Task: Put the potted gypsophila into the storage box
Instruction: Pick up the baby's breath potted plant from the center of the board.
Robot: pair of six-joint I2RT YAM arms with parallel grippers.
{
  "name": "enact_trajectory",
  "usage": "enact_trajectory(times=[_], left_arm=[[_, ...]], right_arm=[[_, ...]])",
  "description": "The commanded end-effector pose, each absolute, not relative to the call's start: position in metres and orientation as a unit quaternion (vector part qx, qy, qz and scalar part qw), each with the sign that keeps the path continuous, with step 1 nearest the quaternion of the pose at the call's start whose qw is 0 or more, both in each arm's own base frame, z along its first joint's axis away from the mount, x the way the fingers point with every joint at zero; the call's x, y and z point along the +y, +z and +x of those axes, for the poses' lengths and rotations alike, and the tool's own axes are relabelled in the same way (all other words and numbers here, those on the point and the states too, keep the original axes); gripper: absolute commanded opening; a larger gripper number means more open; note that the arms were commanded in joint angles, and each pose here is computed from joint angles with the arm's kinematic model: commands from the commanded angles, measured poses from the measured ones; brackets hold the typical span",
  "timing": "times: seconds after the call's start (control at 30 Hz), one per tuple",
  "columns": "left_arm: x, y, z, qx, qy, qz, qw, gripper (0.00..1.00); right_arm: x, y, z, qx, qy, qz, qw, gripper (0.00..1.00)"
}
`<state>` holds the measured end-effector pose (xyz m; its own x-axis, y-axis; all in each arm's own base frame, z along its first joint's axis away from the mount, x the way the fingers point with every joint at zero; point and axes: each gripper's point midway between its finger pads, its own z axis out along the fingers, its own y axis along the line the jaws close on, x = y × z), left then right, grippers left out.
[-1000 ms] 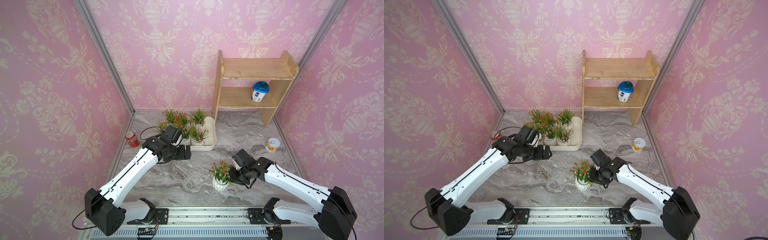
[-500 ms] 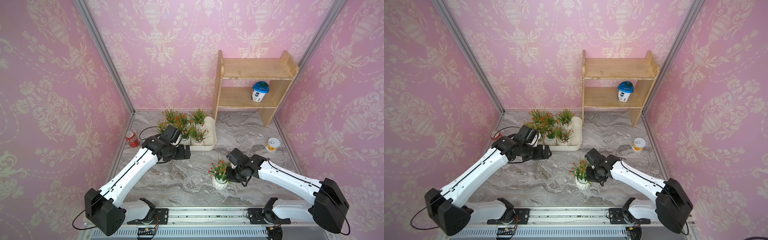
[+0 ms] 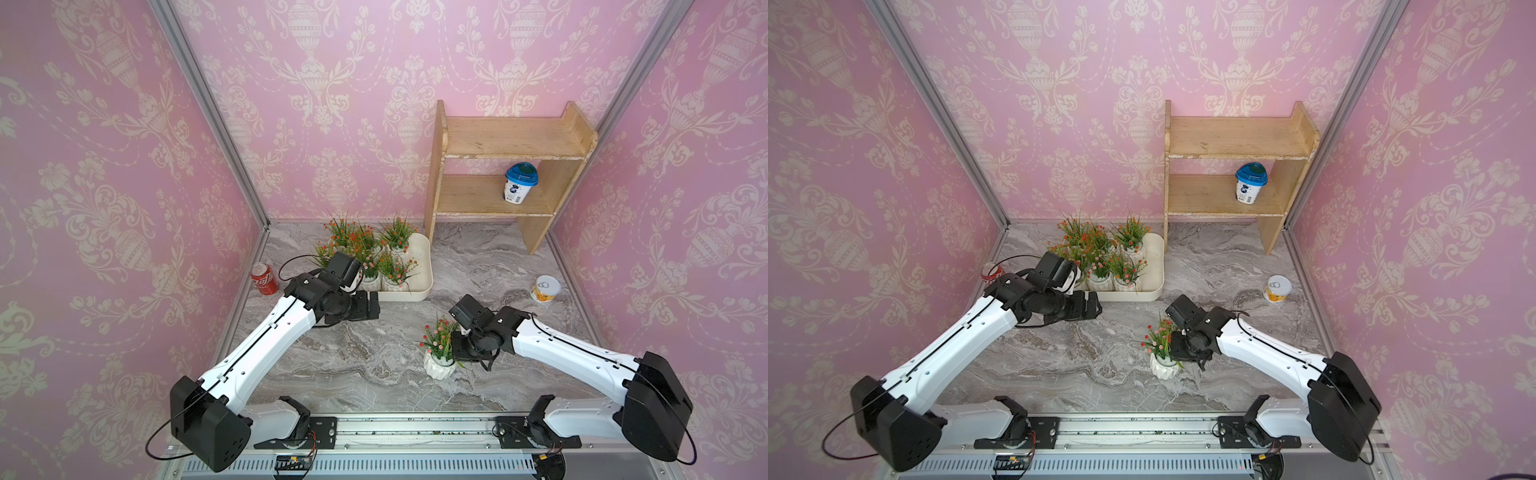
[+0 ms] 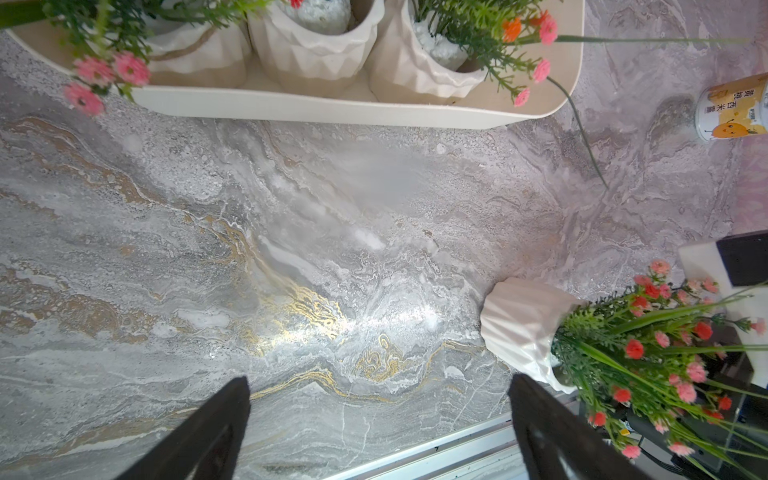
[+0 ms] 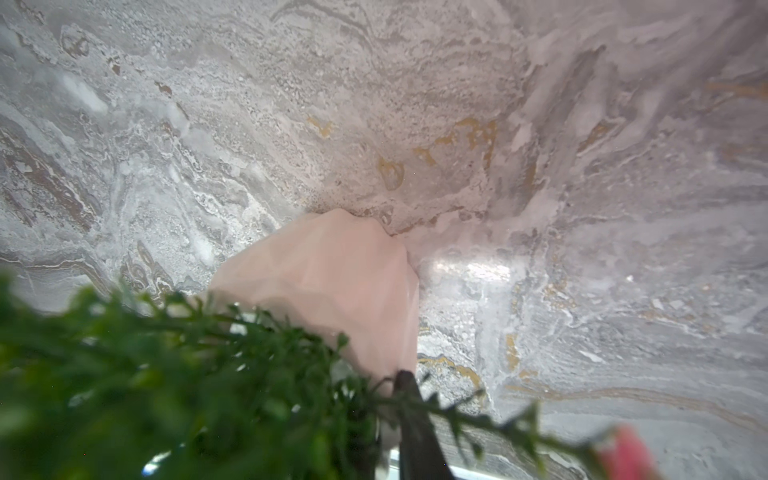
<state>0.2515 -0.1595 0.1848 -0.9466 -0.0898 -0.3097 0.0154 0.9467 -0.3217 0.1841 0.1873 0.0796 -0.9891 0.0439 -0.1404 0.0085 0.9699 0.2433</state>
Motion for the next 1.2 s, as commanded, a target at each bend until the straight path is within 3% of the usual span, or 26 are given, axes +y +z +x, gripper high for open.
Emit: enact_trajectory(times=[0.0,0.23,0.63,1.17], left_arm=[[-0.154,0.183,0.248,0.974,-0.158,-0.021,0.159,0.99],[-0.153,0.184,0.248,0.974,-0.159,-0.022,0.16,0.99],[-0.145,0.188,0.247,0.974,-0.152,-0.025,0.164,0.99],[-0.131,0.195,0.249,0.975,-0.14,-0.03,0.168,0.99]], right_arm=[[0.19,0.078,0.184,0.991,0.113,-0.003,0.071,0.05],[0.191,0.093,0.188,0.99,0.11,-0.013,0.084,0.0],[0.197,0.123,0.216,0.989,0.084,-0.059,0.104,0.0],[0.176,0.207,0.349,0.977,0.079,-0.047,0.191,0.0]])
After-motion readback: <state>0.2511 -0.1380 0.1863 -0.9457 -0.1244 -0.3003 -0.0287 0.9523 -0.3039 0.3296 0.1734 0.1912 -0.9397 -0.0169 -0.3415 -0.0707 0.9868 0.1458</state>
